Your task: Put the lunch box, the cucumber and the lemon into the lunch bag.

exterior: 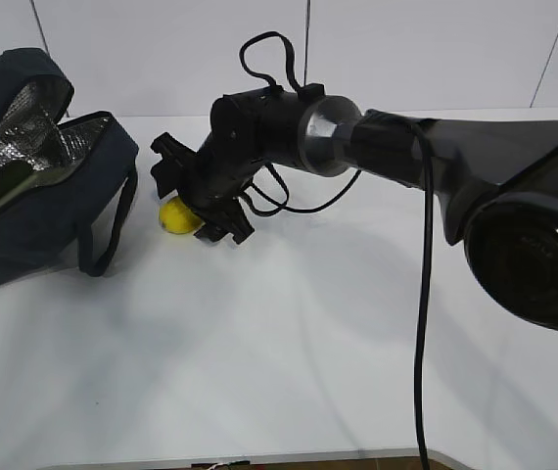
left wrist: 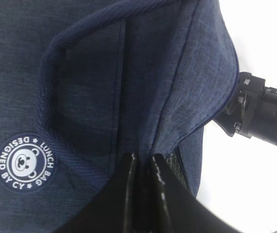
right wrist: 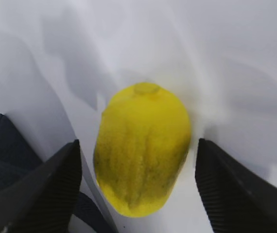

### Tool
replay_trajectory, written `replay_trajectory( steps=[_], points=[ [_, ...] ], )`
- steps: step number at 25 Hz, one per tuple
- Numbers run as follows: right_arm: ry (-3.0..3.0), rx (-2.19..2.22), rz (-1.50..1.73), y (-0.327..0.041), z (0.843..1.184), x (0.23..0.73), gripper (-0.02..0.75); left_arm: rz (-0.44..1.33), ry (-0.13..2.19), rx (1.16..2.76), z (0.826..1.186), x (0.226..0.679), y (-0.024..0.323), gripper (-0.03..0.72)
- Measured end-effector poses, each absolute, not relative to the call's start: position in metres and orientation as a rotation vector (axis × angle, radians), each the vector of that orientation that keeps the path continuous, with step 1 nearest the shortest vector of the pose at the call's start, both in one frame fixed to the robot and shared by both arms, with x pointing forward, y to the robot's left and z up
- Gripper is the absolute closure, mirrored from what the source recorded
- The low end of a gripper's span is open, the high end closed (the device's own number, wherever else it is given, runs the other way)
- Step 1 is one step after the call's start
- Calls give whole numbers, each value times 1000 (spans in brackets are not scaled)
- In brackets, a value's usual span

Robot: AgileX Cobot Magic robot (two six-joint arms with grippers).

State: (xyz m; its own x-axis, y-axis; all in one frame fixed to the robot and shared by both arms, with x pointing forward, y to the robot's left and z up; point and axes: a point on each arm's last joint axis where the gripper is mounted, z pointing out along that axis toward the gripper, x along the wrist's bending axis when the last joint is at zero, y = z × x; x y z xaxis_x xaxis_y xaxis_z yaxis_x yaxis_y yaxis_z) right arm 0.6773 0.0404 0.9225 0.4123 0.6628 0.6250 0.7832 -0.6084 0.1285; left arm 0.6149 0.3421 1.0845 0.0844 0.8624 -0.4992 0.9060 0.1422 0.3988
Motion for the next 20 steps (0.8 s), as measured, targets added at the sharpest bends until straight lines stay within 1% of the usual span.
replay_trajectory(
  steps=[10,13,15,18,20],
  points=[
    [-1285,-2480,-969,40,923,677,166,-88,1761,1707,1084,615,342,677],
    [-1303,-2475,-972,40,923,677,228,-88,1761,1707,1084,615,342,677],
    [-1310,-2473,-973,40,923,677,286,-88,1761,1707,1084,615,342,677],
    [-1315,-2471,-974,40,923,677,328,-92,1761,1709,1084,614,342,677],
    [-1316,-2471,-974,40,923,677,340,-92,1761,1709,1084,614,342,677]
  ],
)
